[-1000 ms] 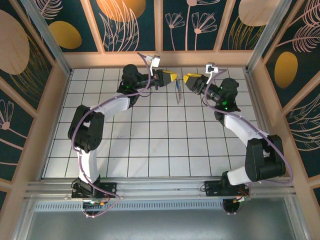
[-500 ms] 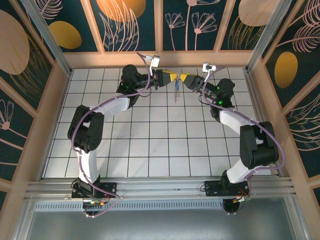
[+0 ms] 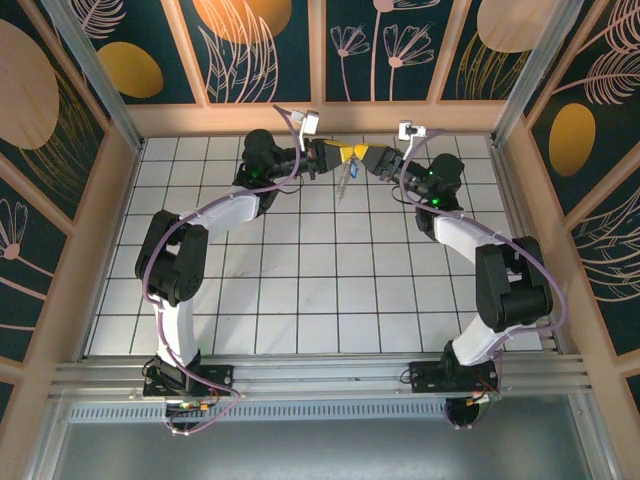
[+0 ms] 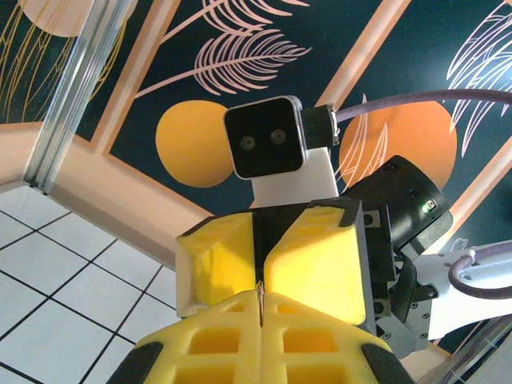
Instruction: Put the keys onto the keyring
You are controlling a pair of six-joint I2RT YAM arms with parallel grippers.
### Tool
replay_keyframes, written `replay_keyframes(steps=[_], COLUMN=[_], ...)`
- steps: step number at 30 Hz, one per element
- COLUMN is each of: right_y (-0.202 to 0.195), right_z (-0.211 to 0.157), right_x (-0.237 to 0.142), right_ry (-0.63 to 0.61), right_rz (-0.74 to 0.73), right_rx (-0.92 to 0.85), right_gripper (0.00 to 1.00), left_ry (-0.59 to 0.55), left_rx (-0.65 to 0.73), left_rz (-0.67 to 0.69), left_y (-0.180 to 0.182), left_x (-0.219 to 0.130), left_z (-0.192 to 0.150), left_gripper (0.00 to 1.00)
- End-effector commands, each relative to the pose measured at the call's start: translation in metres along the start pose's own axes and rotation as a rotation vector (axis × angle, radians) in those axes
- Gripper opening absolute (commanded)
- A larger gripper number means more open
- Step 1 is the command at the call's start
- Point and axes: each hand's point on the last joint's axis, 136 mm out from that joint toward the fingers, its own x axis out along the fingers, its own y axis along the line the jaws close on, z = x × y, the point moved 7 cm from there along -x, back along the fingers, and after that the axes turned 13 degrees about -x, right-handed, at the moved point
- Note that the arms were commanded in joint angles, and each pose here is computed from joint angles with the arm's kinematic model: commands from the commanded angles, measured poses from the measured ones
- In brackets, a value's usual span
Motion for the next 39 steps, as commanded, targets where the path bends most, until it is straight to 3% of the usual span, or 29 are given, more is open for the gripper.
replay_keyframes(steps=[1, 7, 12, 16, 24, 39], right_y=[0.01, 0.01, 0.009, 0.005, -0.009, -0.015], right_z=[0.011, 0.011, 0.013, 0.015, 0.023, 0.023], right_x=[0.006, 0.007, 0.007, 0.003, -0.009, -0.006], right_ry=[-0.022, -0.018, -0.018, 0.005, 0.088, 0.357], right_rz=[0.061, 0.082, 0.072, 0.035, -0.006, 0.057], right_rx=[-0.05, -0.048, -0.059, -0.079, -0.121, -0.228], right_gripper=[0.24, 0.0, 0.0, 0.0, 0.0, 0.0], left_ry=[-0.032, -0.029, -0.025, -0.024, -0.022, 0.154], left_rx=[0.065, 0.059, 0.054, 0.079, 0.118, 0.125], left_rz=[-0.049, -0.05, -0.048, -0.015, 0.035, 0.059], left_y=[-0.022, -0.02, -0.019, -0.018, -0.017, 0.001], left_x=[0.001, 0.001, 0.001, 0.0, -0.017, -0.015], left_z=[0.011, 0.009, 0.009, 0.016, 0.032, 0.022], left_gripper=[0.0, 0.0, 0.01, 0.17, 0.29, 0.34])
